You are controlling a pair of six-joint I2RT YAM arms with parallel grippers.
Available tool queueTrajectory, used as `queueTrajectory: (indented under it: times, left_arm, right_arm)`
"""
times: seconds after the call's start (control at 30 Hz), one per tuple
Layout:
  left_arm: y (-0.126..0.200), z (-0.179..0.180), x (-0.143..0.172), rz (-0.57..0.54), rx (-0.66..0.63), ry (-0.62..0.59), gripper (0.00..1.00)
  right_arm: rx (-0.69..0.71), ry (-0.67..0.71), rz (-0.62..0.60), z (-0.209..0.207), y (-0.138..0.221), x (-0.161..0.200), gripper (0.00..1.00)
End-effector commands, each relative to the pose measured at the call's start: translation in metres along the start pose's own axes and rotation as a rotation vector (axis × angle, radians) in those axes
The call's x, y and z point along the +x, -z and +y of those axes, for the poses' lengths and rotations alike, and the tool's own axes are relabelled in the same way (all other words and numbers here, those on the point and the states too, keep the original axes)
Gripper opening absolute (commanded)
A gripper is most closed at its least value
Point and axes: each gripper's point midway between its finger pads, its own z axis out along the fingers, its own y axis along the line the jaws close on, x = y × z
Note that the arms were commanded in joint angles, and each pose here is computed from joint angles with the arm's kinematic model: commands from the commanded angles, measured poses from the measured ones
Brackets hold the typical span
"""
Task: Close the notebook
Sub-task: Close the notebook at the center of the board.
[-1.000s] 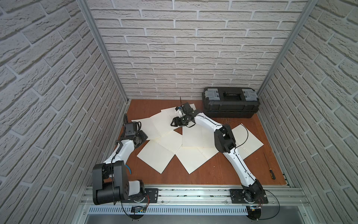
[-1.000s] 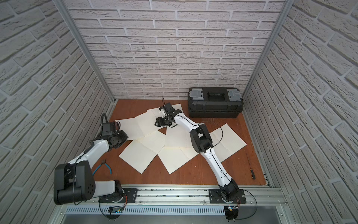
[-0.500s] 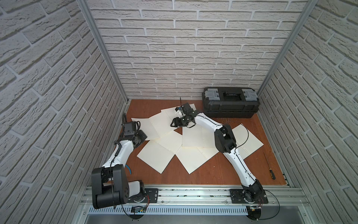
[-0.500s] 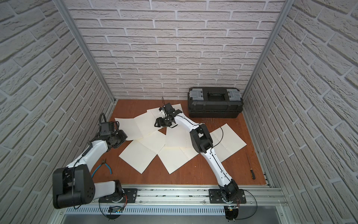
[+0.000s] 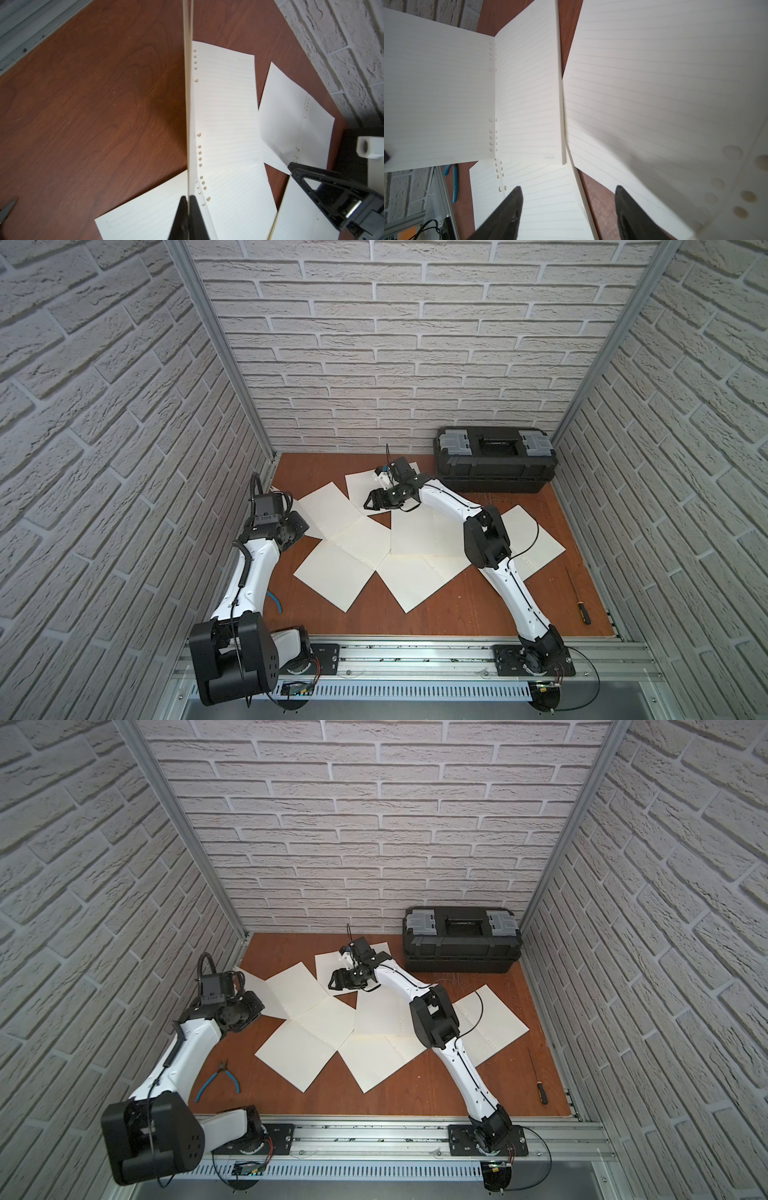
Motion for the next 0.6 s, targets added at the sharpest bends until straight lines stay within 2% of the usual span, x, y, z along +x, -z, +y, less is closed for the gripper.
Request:
queueTrajectory:
  times: [0.0, 0.23, 0.27, 0.33, 0.43, 0.57]
  left_arm:
    - [0.008, -0.017, -0.014, -0.023, 0.068, -0.043, 0.01]
    - [-0.001, -0.032, -0.025, -0.021, 0.12, -0.071, 0.08]
    - [-0.002, -0.033, -0.026, -0.021, 0.122, -0.072, 0.1]
    - [-0.006, -0.034, -0.027, -0.016, 0.128, -0.073, 0.23]
    - [-0.012, -0.037, -0.03, -0.014, 0.137, -0.073, 0.34]
    - [-0.019, -0.044, -0.035, -0.01, 0.163, -0.076, 0.39]
  right_arm:
    - [-0.051, 0.008, -0.025, 0.022, 0.009, -0.009, 0.7]
    - [-0.082, -0.006, -0.045, 0.027, 0.007, -0.013, 0.7]
    - [-0.082, -0.006, -0.045, 0.027, 0.007, -0.013, 0.7]
    - [-0.08, -0.003, -0.044, 0.027, 0.007, -0.013, 0.71]
    - [-0.075, 0.0, -0.044, 0.027, 0.008, -0.012, 0.71]
    - [-0.073, -0.002, -0.045, 0.026, 0.009, -0.011, 0.71]
